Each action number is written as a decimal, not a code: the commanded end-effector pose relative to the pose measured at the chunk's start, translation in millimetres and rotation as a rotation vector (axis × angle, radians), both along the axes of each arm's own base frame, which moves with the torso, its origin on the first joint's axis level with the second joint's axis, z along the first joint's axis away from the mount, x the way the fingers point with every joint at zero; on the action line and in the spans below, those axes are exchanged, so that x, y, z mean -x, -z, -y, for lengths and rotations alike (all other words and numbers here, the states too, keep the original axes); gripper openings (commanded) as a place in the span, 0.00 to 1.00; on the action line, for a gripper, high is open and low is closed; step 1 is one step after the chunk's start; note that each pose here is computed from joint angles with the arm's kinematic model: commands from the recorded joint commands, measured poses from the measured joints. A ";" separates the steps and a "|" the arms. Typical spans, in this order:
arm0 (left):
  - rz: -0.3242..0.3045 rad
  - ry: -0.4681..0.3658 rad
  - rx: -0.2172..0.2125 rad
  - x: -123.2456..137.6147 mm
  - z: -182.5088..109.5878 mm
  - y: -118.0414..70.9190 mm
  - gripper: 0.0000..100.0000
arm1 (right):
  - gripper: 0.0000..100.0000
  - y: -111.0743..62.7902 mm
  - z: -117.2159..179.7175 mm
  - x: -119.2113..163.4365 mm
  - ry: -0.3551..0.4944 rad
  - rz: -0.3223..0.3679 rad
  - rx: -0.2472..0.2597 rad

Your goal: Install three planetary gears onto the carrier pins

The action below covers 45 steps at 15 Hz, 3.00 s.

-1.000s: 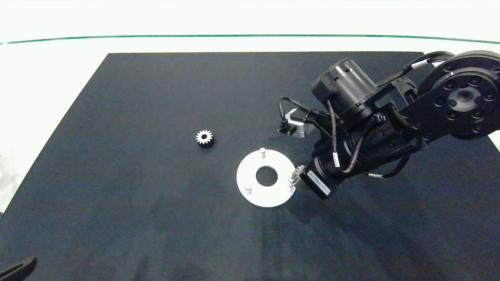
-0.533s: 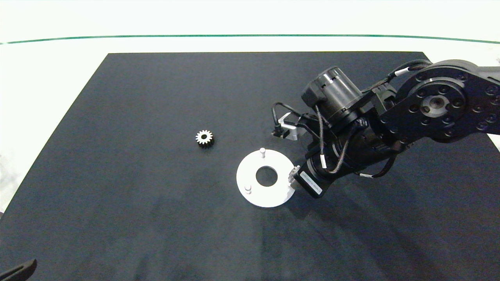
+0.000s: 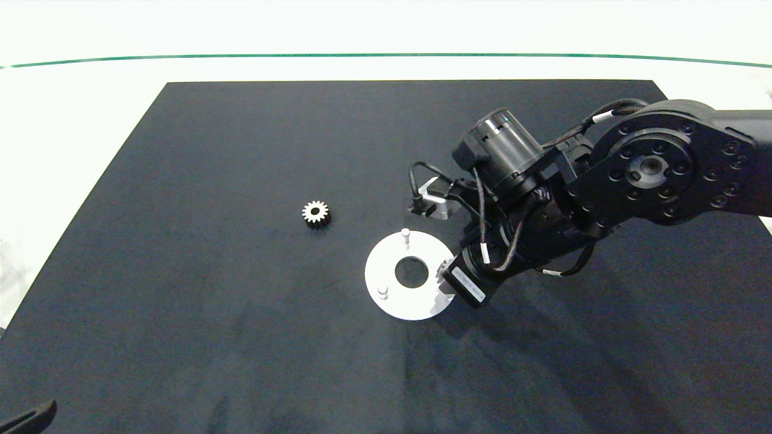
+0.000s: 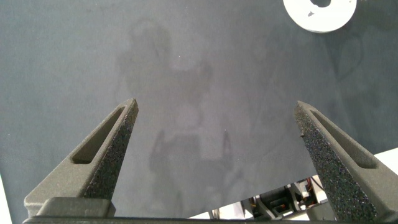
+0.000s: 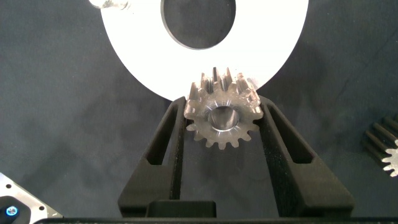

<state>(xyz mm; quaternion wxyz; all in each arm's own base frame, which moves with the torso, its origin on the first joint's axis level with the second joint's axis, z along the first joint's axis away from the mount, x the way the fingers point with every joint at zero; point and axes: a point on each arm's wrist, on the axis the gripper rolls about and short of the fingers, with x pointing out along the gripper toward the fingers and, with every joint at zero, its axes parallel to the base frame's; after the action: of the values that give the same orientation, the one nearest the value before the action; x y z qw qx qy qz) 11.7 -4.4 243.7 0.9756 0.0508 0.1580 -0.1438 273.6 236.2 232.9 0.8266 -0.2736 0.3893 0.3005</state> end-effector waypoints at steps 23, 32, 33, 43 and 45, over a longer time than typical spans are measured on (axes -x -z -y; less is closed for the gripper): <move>-0.008 0.000 -0.002 1.2 -0.2 3.3 1.00 | 1.00 -16.4 4.4 13.1 0.032 0.025 -0.048; -0.016 -0.003 -0.001 2.7 -0.5 8.3 1.00 | 1.00 -17.9 55.5 63.6 0.249 0.260 -0.241; -0.016 -0.003 -0.001 2.7 -0.5 8.3 1.00 | 1.00 -15.4 58.0 63.1 0.256 0.267 -0.245; -0.013 -0.002 -0.001 5.5 -0.9 11.3 1.00 | 1.00 6.7 102.3 27.0 0.462 0.347 -0.275; -0.015 -0.002 -0.001 5.1 -0.9 11.3 1.00 | 1.00 13.9 101.7 16.9 0.464 0.354 -0.295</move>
<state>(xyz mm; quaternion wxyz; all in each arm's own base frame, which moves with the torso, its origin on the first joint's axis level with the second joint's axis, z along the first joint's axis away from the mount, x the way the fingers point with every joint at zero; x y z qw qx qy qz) 6.4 -3.5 232.6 0.9749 0.0498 0.1634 -0.1430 248.4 134.2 231.7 0.9629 -0.0973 0.2263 0.1100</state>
